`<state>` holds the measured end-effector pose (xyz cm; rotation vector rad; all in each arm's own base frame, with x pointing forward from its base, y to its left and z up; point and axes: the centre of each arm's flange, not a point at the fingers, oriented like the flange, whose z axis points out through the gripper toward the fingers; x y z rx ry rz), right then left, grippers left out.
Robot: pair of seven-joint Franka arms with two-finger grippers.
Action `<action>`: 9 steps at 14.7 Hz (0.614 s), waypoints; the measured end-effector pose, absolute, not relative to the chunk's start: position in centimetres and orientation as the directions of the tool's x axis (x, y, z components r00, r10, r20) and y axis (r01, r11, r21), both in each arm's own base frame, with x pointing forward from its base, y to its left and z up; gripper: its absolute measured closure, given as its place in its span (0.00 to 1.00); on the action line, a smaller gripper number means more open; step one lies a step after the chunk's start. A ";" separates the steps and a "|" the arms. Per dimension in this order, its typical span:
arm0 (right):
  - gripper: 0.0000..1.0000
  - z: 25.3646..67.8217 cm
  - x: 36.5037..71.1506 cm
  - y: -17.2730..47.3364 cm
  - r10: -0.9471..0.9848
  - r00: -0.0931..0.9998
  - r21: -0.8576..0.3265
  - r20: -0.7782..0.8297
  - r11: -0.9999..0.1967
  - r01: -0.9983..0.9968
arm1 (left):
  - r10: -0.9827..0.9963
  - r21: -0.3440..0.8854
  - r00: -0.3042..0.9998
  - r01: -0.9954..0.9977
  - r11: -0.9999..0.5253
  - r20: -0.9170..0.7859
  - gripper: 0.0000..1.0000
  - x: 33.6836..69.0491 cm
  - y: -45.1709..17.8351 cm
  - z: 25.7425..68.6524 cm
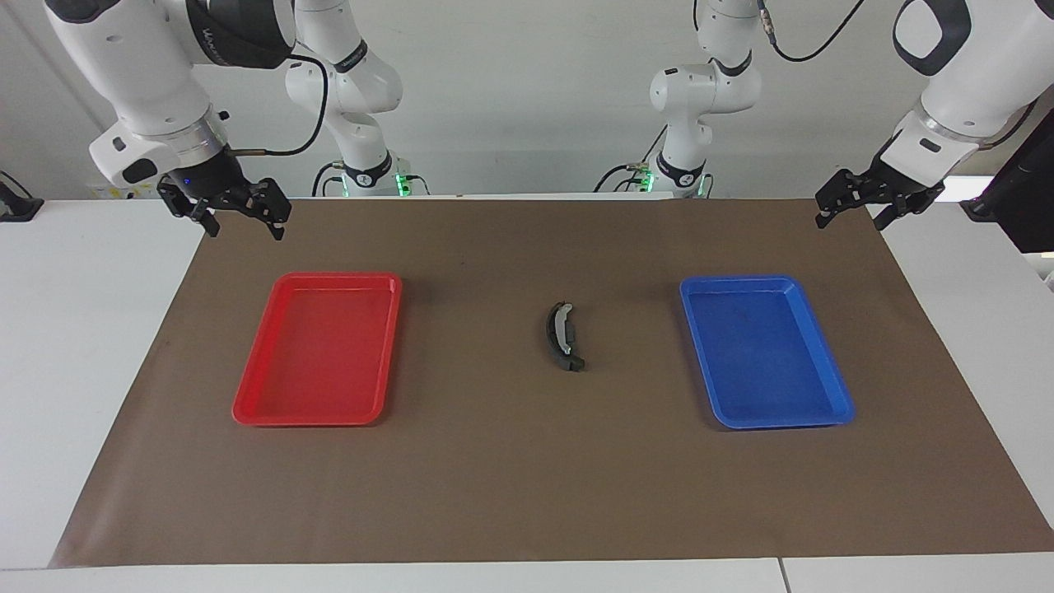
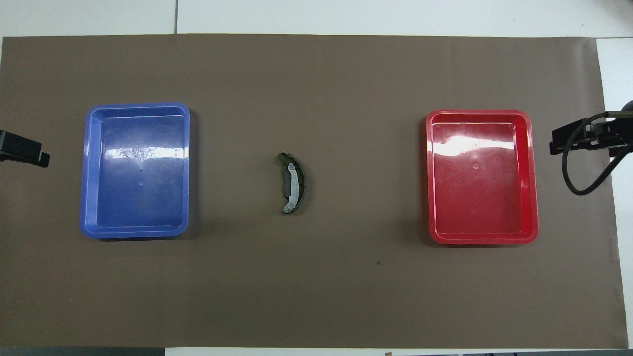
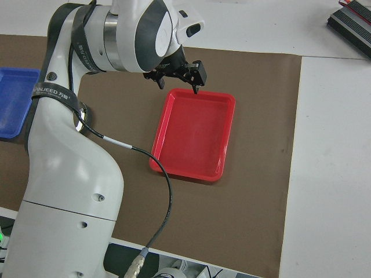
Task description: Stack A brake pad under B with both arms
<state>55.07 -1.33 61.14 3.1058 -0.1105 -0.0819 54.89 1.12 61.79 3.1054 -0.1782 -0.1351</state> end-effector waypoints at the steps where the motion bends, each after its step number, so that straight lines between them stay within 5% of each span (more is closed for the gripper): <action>1: 0.00 61.1 55.1 -1.2 -0.070 0.996 0.035 -0.051 -0.997 -0.069 | -0.115 0.033 0.990 -0.113 -0.993 -0.085 0.01 54.9 1.1 61.8; 9: 0.00 62.0 55.0 -0.8 -0.063 0.997 0.034 -0.045 -0.998 -0.061 | -0.115 0.033 0.990 -0.113 -0.993 -0.085 0.01 54.9 1.1 61.8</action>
